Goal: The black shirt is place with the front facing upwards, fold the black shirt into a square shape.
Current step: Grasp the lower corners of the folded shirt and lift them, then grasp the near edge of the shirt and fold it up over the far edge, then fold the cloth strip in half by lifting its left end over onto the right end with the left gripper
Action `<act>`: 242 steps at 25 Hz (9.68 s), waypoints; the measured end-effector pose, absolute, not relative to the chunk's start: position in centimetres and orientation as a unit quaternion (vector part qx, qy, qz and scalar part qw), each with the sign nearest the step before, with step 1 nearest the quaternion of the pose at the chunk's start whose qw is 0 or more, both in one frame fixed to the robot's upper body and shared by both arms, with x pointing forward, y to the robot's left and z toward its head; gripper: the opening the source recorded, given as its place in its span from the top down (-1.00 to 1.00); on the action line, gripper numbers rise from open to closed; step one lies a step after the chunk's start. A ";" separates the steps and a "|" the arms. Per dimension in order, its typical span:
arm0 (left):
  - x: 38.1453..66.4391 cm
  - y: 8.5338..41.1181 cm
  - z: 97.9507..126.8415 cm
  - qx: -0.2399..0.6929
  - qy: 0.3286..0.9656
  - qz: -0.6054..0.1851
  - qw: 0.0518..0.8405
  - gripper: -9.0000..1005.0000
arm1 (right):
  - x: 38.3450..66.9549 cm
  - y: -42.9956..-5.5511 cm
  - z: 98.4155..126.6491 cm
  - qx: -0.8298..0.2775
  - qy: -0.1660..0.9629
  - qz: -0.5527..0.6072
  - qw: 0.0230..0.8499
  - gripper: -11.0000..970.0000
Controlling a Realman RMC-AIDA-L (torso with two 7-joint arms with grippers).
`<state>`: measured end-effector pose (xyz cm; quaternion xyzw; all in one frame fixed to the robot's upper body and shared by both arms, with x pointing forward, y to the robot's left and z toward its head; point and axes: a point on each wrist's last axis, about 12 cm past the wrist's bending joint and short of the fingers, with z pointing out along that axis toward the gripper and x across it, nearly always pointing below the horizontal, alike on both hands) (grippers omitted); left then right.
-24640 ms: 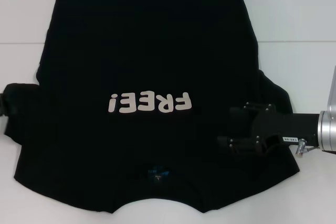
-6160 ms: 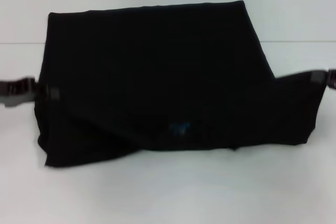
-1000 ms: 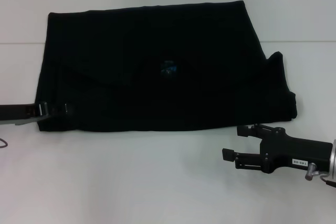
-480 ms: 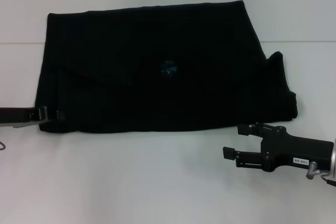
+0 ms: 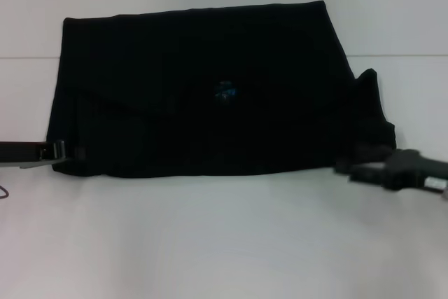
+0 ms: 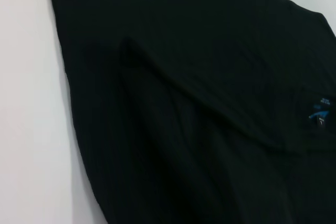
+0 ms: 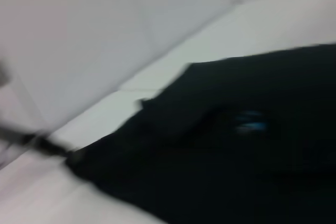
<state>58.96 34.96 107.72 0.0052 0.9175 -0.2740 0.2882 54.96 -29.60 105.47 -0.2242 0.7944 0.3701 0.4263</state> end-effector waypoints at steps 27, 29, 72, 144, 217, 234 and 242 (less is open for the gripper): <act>58.9 35.0 107.9 0.000 0.914 -0.283 0.291 0.94 | 62.3 -32.4 109.4 -0.001 0.919 0.275 0.284 -0.84; 58.9 35.0 107.9 0.000 0.914 -0.284 0.291 0.94 | 62.5 -31.7 109.1 -0.008 0.922 0.271 0.277 -0.83; 56.8 35.9 109.8 0.045 0.887 -0.376 0.263 0.94 | 60.0 -33.2 111.0 -0.087 0.919 0.318 0.215 0.93; 63.4 32.1 108.6 -0.169 0.791 -0.310 0.499 0.69 | 66.0 -26.5 108.9 0.068 0.807 0.269 0.521 0.48; 51.2 41.2 105.3 -0.323 0.831 -0.391 0.229 -0.67 | 51.5 -26.1 102.2 -0.364 0.705 0.298 0.530 -0.77; 55.7 37.9 106.1 -0.272 0.853 -0.379 0.234 -0.67 | 51.5 -26.1 102.2 -0.362 0.707 0.299 0.529 -0.77; 56.1 37.6 106.4 -0.261 0.857 -0.375 0.238 -0.60 | 51.5 -26.1 102.2 -0.362 0.708 0.298 0.529 -0.77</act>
